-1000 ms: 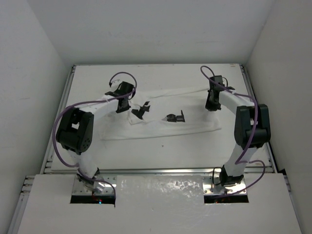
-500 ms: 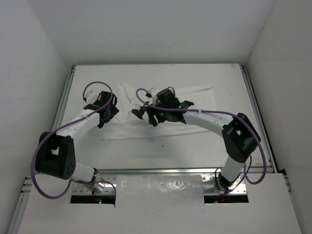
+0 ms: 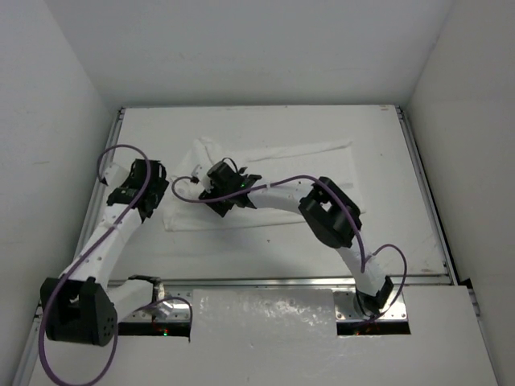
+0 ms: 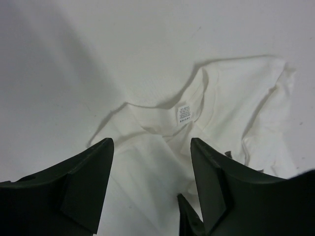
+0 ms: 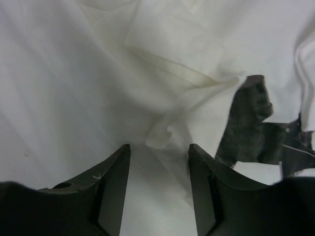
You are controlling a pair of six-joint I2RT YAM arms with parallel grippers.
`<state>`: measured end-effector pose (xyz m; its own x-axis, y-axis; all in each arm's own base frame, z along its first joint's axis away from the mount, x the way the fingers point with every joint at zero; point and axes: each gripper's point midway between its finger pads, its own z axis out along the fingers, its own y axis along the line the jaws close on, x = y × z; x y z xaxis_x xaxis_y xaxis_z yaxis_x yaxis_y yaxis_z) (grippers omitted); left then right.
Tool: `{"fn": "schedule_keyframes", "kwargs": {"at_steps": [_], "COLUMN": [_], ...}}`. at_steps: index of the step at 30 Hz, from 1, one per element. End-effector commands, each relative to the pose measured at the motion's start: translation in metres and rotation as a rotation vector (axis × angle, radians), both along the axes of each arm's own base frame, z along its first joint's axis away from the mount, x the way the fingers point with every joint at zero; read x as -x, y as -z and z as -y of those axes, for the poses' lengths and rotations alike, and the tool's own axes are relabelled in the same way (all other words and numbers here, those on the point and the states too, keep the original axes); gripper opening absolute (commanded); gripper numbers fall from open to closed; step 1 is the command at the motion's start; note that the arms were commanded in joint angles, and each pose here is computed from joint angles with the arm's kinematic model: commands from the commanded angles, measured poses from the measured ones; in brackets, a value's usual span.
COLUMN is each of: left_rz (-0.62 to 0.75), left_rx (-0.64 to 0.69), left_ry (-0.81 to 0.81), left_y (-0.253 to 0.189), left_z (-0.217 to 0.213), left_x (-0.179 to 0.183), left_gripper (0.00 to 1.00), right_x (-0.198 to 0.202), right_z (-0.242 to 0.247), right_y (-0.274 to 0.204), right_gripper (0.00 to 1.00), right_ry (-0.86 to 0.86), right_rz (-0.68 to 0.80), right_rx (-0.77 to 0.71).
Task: Fold and stack the t-shirts
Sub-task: Fold the flattened tshirt in 1/3 of the way
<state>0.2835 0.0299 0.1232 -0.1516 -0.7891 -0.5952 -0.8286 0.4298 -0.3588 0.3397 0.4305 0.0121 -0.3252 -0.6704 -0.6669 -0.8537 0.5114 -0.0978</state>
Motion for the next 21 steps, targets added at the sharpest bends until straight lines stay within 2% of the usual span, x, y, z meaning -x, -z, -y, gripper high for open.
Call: {"fn": "schedule_keyframes", "kwargs": {"at_steps": [1, 3, 4, 5, 6, 9, 12, 16, 17, 21], "left_rz": [0.066, 0.084, 0.079, 0.080, 0.079, 0.066, 0.049, 0.031, 0.022, 0.013], "left_rx": [-0.005, -0.017, -0.031, -0.038, -0.043, -0.042, -0.041, -0.036, -0.015, 0.004], "left_ry": [-0.027, -0.021, -0.014, -0.008, 0.002, 0.068, 0.157, 0.243, 0.273, 0.293], "left_y": [-0.014, -0.020, -0.021, -0.022, -0.022, -0.017, -0.010, -0.004, 0.001, 0.007], "left_z": [-0.009, -0.012, -0.014, -0.014, -0.014, -0.008, 0.001, 0.011, 0.017, 0.021], "left_x": [0.006, 0.008, 0.009, 0.008, 0.008, 0.002, -0.006, -0.016, -0.018, -0.020], "left_gripper": [0.62, 0.62, 0.62, 0.61, 0.61, 0.60, 0.60, 0.61, 0.61, 0.63], "right_x": [-0.012, -0.020, -0.023, -0.023, -0.027, -0.036, -0.045, -0.048, -0.046, -0.039], "right_z": [-0.021, -0.020, -0.020, -0.018, -0.021, -0.020, -0.013, -0.002, 0.000, 0.003], "right_y": [-0.015, -0.010, -0.011, -0.011, -0.022, -0.037, -0.048, -0.042, -0.038, -0.035], "right_gripper": [0.49, 0.38, 0.25, 0.16, 0.11, 0.10, 0.11, 0.16, 0.29, 0.49], "right_ry": [-0.057, -0.041, -0.036, -0.028, -0.015, 0.015, 0.049, 0.060, 0.053, 0.040], "right_rz": [0.110, 0.133, 0.145, 0.150, 0.178, 0.219, 0.244, 0.187, 0.164, 0.123], "right_rx": [0.014, 0.034, 0.036, 0.038, 0.010, 0.000, 0.002, -0.003, -0.006, -0.035]}}
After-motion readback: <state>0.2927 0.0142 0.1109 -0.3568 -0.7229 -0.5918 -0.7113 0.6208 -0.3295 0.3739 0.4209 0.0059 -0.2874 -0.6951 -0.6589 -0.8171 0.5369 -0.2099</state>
